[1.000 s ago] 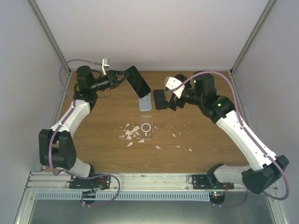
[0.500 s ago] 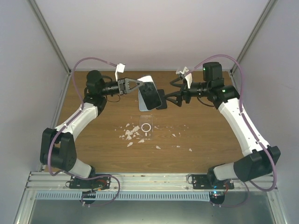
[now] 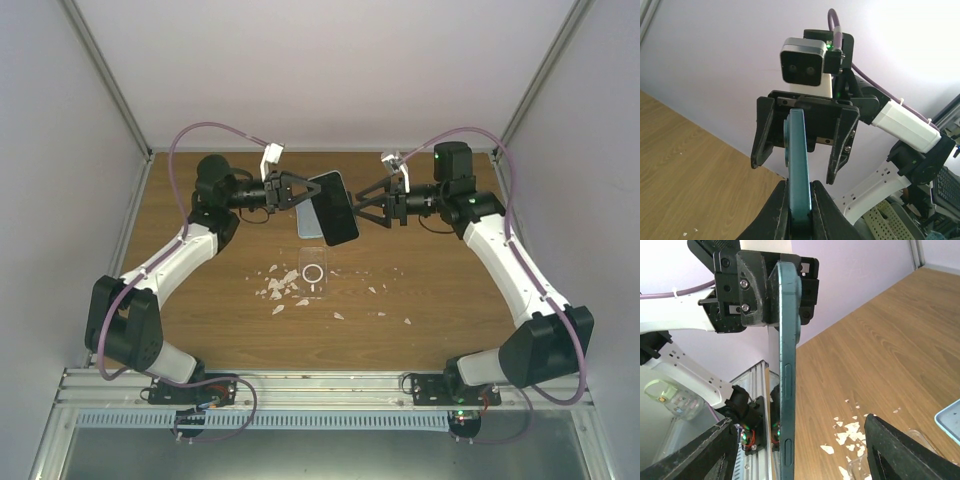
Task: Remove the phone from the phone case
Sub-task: Place the phone at the center of the board.
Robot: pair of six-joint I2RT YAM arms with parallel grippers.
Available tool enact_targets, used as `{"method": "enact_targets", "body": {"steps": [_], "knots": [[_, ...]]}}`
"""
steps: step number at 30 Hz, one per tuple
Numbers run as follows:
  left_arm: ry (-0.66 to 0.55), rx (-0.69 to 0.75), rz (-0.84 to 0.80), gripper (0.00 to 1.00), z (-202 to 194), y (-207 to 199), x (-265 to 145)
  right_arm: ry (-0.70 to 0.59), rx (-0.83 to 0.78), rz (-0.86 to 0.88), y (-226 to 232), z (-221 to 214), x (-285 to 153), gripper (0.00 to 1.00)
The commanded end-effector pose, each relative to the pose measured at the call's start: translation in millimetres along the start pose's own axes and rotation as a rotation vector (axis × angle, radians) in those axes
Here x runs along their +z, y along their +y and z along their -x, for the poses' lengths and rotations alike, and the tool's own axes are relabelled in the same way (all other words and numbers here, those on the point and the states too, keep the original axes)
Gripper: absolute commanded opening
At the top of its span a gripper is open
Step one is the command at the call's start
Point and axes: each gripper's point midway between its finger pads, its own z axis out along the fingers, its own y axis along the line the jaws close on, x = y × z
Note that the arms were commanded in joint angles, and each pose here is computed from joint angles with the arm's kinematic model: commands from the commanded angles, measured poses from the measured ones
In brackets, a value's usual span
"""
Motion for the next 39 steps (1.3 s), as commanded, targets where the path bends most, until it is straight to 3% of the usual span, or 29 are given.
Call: {"method": "enact_targets", "body": {"steps": [1, 5, 16, 26, 35, 37, 39], "knots": [[-0.034, 0.133, -0.052, 0.00, 16.4, -26.8, 5.9, -0.032, 0.014, 0.031, 4.6, 7.6, -2.0, 0.68], [-0.037, 0.120, -0.050, 0.00, 16.3, -24.2, 11.2, -0.034, 0.025, 0.039, 2.2, 9.1, 0.7, 0.61], [-0.041, 0.077, -0.026, 0.00, 12.3, -11.5, 16.6, -0.018, 0.039, 0.051, -0.4, 4.6, 11.1, 0.27], [-0.037, 0.080, -0.027, 0.00, 10.3, -11.3, 18.6, 0.004, 0.147, 0.091, -7.6, -12.5, 20.1, 0.25], [-0.030, 0.060, 0.024, 0.00, 7.2, 0.5, 19.2, 0.013, 0.171, 0.095, -6.6, -22.0, 19.7, 0.01], [-0.023, 0.058, 0.037, 0.05, 6.0, 2.4, 19.0, 0.014, 0.185, 0.087, -9.1, -26.4, 17.9, 0.00], [-0.015, 0.054, 0.048, 0.22, 3.8, 4.2, 18.1, 0.011, 0.201, 0.079, -11.9, -30.8, 15.4, 0.01]]}}
